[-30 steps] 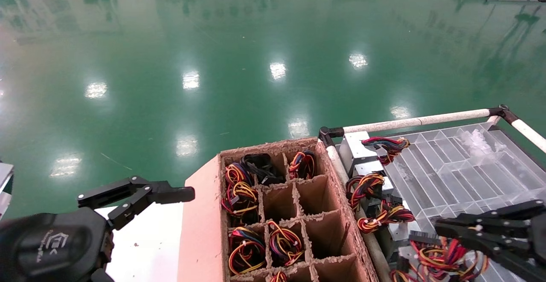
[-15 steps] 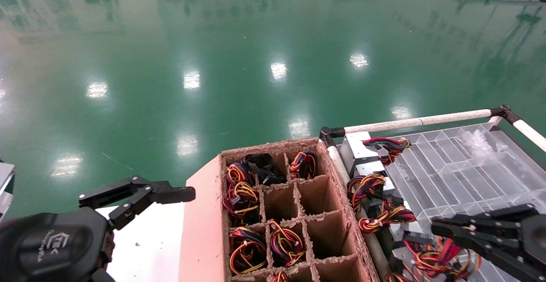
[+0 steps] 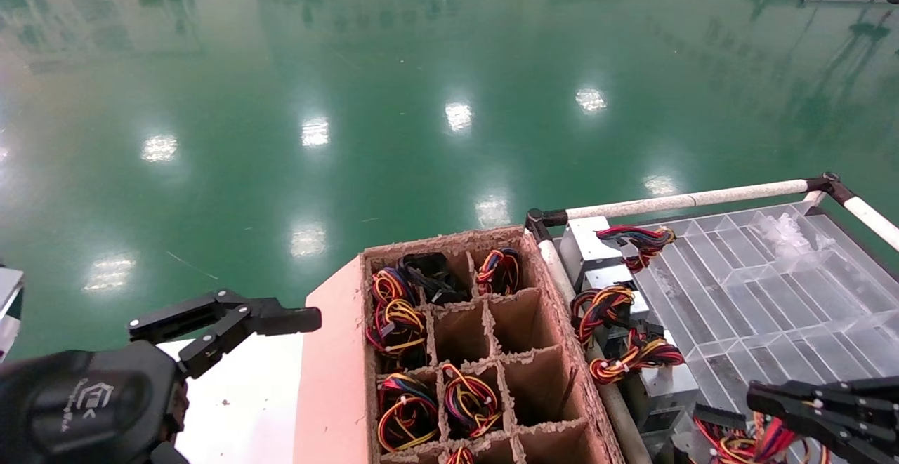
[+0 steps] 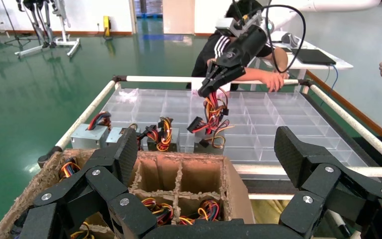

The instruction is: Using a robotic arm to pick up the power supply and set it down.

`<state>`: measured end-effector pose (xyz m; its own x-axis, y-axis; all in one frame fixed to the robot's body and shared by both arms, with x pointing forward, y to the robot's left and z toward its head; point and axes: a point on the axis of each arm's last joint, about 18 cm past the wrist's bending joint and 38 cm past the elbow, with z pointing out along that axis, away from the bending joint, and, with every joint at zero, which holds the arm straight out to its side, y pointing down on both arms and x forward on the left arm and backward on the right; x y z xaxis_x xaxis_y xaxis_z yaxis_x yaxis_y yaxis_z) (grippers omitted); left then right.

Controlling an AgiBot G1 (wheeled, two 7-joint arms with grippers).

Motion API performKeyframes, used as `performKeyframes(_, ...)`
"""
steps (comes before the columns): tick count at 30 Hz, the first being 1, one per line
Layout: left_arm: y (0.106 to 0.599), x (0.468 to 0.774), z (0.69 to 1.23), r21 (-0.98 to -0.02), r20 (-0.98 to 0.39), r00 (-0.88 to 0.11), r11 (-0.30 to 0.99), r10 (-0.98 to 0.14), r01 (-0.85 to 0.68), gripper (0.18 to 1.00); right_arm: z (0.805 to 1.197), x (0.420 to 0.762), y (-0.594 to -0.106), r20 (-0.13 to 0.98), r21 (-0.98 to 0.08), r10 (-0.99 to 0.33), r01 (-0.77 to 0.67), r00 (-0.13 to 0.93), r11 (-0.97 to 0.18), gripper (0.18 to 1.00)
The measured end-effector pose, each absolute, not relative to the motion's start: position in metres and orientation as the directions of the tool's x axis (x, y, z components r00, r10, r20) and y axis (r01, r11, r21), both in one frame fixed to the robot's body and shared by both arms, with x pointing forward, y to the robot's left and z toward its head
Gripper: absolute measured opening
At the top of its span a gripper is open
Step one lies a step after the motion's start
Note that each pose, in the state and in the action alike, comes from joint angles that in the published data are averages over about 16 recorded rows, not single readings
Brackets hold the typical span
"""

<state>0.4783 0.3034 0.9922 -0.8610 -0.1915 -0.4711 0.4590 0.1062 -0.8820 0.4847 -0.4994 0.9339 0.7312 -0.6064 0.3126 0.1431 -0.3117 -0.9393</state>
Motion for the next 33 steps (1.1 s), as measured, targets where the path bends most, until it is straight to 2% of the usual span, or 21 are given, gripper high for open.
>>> performKeyframes(12,0.303,0.478,0.992,-0.882,-0.471,-0.861,0.106,-0.192,0.459,1.001,0.925,0.485,-0.508,0.3,-0.944,-0.632,0.125,0.715,-0.306,0.218)
performKeyframes(18,0.303,0.478,0.992,-0.882,-0.471,-0.861,0.106,-0.192,0.459,1.001,0.926,0.486,-0.507,0.3,-0.944,-0.631,0.127,0.715,-0.305,0.254)
performKeyframes(24,0.303,0.478,0.992,-0.882,-0.471,-0.861,0.106,-0.192,0.459,1.001,0.931,0.486,-0.504,0.298,-0.947,-0.629,0.139,0.718,-0.29,0.323)
performKeyframes(33,0.304,0.478,0.992,-0.882,-0.471,-0.861,0.106,-0.192,0.459,1.001,0.945,0.485,-0.496,0.288,-0.955,-0.623,0.167,0.727,-0.247,0.501)
